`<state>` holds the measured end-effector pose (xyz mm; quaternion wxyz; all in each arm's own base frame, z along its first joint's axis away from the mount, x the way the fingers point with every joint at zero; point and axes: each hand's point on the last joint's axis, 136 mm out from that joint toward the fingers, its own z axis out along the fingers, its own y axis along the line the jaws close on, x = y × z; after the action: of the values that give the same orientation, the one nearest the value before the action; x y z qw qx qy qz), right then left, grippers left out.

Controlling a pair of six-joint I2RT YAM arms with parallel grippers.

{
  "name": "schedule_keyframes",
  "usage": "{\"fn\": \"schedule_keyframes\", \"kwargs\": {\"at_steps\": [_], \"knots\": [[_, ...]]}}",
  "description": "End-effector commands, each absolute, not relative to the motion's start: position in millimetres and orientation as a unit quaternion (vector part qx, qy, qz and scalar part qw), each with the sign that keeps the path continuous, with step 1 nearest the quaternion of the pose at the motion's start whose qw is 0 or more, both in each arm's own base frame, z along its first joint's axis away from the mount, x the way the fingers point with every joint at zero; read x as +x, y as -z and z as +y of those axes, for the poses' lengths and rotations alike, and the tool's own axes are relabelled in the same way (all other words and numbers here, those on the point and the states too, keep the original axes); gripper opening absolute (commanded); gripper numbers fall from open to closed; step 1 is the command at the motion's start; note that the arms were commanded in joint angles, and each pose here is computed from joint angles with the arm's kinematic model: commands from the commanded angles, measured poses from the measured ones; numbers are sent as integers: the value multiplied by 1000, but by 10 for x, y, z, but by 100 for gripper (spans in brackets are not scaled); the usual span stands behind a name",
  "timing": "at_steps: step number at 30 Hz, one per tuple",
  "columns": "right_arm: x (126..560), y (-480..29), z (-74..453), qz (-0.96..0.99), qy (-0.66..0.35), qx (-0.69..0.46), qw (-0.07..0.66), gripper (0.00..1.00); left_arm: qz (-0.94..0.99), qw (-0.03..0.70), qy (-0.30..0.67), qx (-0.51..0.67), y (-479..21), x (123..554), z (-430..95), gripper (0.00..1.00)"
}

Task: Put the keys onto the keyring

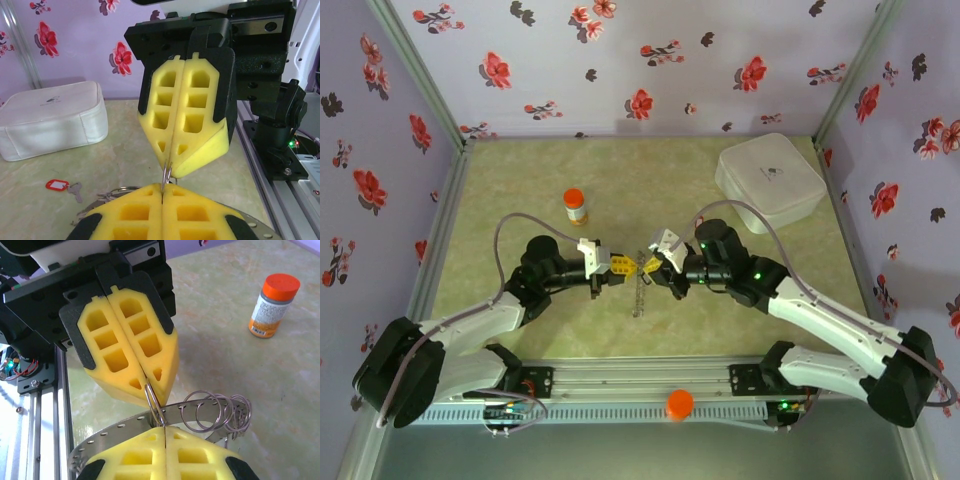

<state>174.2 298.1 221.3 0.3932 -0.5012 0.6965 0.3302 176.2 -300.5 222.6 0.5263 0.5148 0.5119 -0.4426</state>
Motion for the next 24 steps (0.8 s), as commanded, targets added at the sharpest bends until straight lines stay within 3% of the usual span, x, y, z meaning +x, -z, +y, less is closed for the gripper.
{"fn": "schedule_keyframes", "kwargs": {"at_steps": [1, 7, 17, 24], "knots": [[1774, -2233, 2965, 703, -319, -503, 388, 1, 486, 552, 435, 519, -2355, 1753, -3007, 0], [1778, -2179, 2997, 705, -324, -503, 381, 2, 485, 553, 439, 516, -2367, 1753, -3010, 0], [1818, -2385, 2950, 675, -310, -505, 440, 28, 482, 550, 448, 514, -2381, 1742, -3023, 0], [1713, -2419, 3030, 637, -334, -531, 448, 33, 482, 547, 452, 514, -2380, 1737, -3030, 0]]}}
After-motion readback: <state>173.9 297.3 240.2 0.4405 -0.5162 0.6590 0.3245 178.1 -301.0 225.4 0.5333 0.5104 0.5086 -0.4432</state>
